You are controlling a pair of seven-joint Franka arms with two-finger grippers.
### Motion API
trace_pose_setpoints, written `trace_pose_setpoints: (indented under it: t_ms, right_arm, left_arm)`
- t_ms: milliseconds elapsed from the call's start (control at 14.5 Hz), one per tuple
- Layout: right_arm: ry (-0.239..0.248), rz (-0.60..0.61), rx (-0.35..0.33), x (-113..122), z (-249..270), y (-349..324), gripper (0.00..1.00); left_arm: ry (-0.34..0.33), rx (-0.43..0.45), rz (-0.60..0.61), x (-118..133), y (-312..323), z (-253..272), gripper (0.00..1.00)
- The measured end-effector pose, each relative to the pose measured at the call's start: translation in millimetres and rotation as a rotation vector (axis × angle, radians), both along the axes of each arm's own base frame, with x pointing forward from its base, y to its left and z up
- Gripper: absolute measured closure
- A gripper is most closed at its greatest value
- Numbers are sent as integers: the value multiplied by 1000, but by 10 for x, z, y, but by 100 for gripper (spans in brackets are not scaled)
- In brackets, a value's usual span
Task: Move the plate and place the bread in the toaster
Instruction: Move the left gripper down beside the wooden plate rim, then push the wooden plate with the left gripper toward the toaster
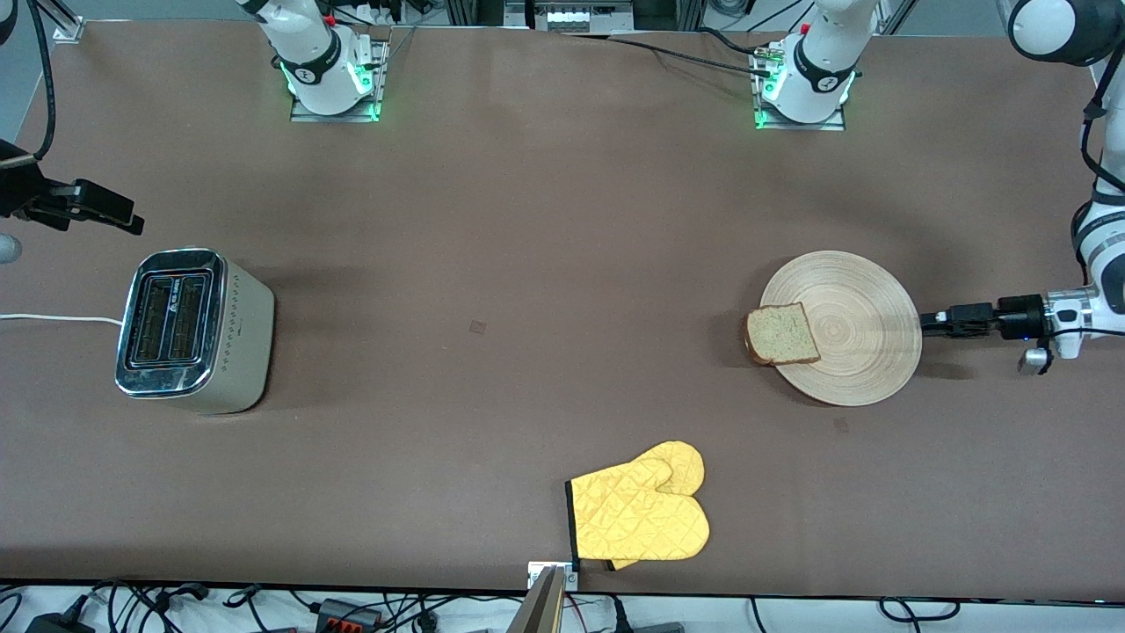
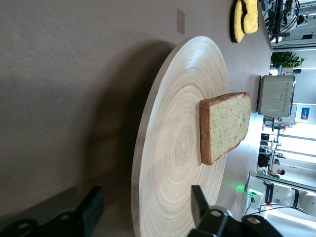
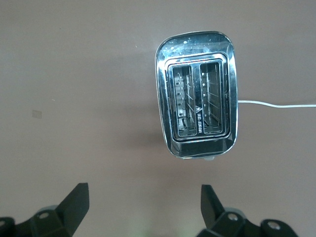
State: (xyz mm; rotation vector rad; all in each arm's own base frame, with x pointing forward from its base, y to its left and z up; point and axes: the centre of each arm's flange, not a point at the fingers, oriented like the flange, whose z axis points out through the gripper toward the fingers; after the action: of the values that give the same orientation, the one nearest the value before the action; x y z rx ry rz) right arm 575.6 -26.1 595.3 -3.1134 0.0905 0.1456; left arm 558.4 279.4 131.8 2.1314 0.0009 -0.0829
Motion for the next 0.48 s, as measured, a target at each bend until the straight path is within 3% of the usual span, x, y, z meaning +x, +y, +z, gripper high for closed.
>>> trace_pose_setpoints:
  t_ms: [207, 345, 483]
  right_arm:
    - [1, -1, 0, 0, -3, -4, 0]
    - [3, -1, 0, 0, -7, -9, 0]
    - [3, -3, 0, 0, -9, -18, 0]
  left_arm:
    - [13, -1, -11, 7, -120, -102, 57]
    - [23, -7, -8, -22, -144, -163, 60]
    - [28, -17, 1, -40, -149, -213, 76]
